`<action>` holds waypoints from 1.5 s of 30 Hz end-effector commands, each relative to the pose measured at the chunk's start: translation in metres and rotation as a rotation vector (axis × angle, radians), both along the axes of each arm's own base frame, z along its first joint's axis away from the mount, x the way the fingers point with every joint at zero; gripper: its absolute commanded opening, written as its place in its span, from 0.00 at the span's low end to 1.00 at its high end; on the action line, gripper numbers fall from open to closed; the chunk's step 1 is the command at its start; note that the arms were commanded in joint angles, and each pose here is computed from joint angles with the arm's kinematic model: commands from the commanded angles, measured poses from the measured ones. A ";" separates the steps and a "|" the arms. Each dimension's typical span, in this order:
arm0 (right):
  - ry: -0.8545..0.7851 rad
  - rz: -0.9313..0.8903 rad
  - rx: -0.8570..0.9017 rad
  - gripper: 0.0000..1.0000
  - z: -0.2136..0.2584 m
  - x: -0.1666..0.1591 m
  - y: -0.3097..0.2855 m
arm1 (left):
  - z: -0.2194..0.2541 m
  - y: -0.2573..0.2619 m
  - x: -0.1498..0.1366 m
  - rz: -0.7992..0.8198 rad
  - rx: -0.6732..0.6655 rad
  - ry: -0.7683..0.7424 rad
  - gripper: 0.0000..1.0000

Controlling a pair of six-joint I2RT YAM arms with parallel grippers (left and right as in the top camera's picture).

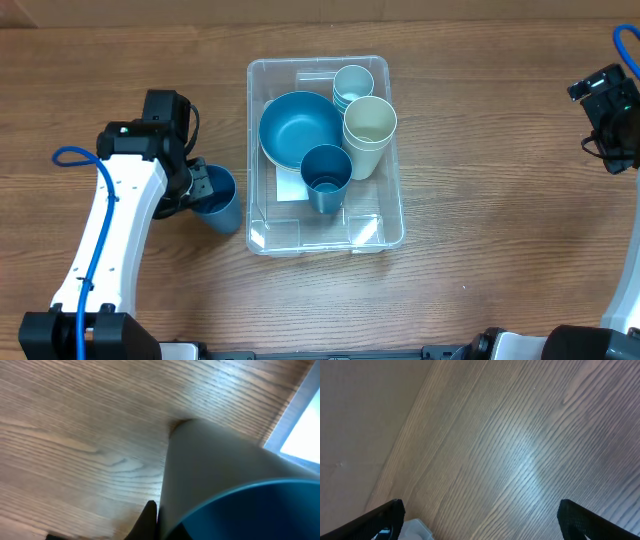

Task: Pack container

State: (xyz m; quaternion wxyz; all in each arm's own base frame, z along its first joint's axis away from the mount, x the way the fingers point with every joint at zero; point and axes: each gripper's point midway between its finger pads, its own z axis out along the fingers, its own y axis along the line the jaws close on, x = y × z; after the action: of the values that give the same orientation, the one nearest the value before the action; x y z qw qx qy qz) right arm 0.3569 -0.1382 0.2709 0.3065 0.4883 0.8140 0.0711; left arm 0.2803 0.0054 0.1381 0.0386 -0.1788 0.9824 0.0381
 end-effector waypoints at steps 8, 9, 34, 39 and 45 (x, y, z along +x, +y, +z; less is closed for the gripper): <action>-0.017 -0.004 -0.006 1.00 0.006 0.001 0.000 | 0.196 -0.080 0.023 -0.413 -0.083 -0.419 0.04; -0.017 -0.004 -0.006 1.00 0.006 0.001 0.000 | 0.204 -0.099 0.019 -0.474 -0.097 -0.445 0.04; -0.017 -0.004 -0.006 1.00 0.006 0.001 0.000 | 0.165 -0.133 0.064 -0.492 0.035 -0.371 1.00; -0.017 -0.004 -0.006 1.00 0.006 0.001 0.000 | 0.204 -0.027 0.063 -0.144 0.201 -0.411 1.00; -0.017 -0.004 -0.006 1.00 0.006 0.001 0.000 | 0.203 0.034 0.059 0.097 0.147 -0.400 1.00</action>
State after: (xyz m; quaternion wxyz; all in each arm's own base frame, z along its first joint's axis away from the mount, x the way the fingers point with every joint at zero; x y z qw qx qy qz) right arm 0.3568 -0.1380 0.2708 0.3061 0.4882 0.8142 0.0713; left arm 0.3443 0.0261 0.3309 0.2305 -0.1868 0.9510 0.0874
